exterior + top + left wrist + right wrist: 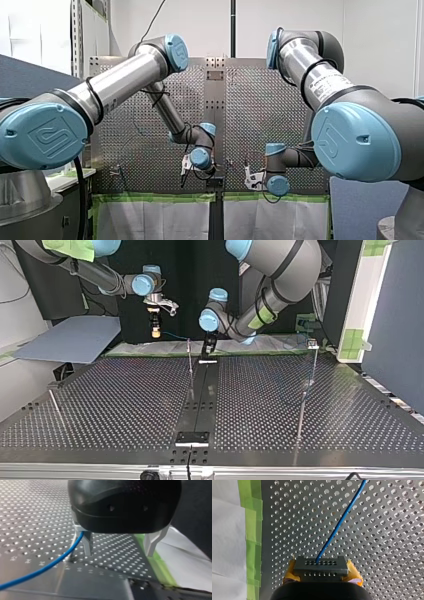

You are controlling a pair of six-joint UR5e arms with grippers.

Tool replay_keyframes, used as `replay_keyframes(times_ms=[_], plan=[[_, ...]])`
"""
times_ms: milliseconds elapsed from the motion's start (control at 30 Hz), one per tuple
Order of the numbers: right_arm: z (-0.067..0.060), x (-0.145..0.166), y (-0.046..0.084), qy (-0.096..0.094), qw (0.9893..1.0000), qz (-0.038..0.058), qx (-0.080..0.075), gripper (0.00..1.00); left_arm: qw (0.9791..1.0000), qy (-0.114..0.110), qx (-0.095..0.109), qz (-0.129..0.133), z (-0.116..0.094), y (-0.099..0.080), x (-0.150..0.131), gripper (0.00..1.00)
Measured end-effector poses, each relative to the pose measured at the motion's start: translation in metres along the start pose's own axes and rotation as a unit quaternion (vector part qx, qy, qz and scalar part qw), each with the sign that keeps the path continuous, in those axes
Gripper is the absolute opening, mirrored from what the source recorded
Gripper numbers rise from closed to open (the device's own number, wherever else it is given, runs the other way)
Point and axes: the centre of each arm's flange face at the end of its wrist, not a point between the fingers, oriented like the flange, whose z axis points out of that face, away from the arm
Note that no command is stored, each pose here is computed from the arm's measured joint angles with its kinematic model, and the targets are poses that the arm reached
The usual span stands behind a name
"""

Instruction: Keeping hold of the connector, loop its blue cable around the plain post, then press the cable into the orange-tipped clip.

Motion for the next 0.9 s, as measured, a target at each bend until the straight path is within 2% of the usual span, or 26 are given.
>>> replay_keyframes(times_ms=[100, 267, 533, 733, 900], plan=[[0.000, 0.000, 0.000, 0.000, 1.0000, -0.0001, 0.000, 0.00, 0.9998, 0.002, -0.010, 0.015, -0.011, -0.001, -0.003, 1.00], [0.000, 0.000, 0.000, -0.001, 1.0000, -0.0002, 0.000, 0.00, 0.9997, -0.008, -0.010, 0.021, -0.029, -0.005, -0.012, 1.00], [0.000, -0.001, 0.001, -0.003, 1.0000, -0.0006, 0.000, 0.00, 0.9992, -0.012, 0.003, 0.038, -0.058, -0.023, -0.009, 1.00], [-0.001, -0.002, 0.001, -0.007, 1.0000, -0.0038, 0.000, 0.00, 0.9986, -0.024, 0.013, 0.046, -0.081, -0.043, -0.019, 1.00], [-0.001, -0.002, 0.001, -0.009, 1.0000, -0.0045, 0.000, 0.00, 0.9982, -0.030, 0.020, 0.049, -0.091, -0.054, -0.024, 1.00]])
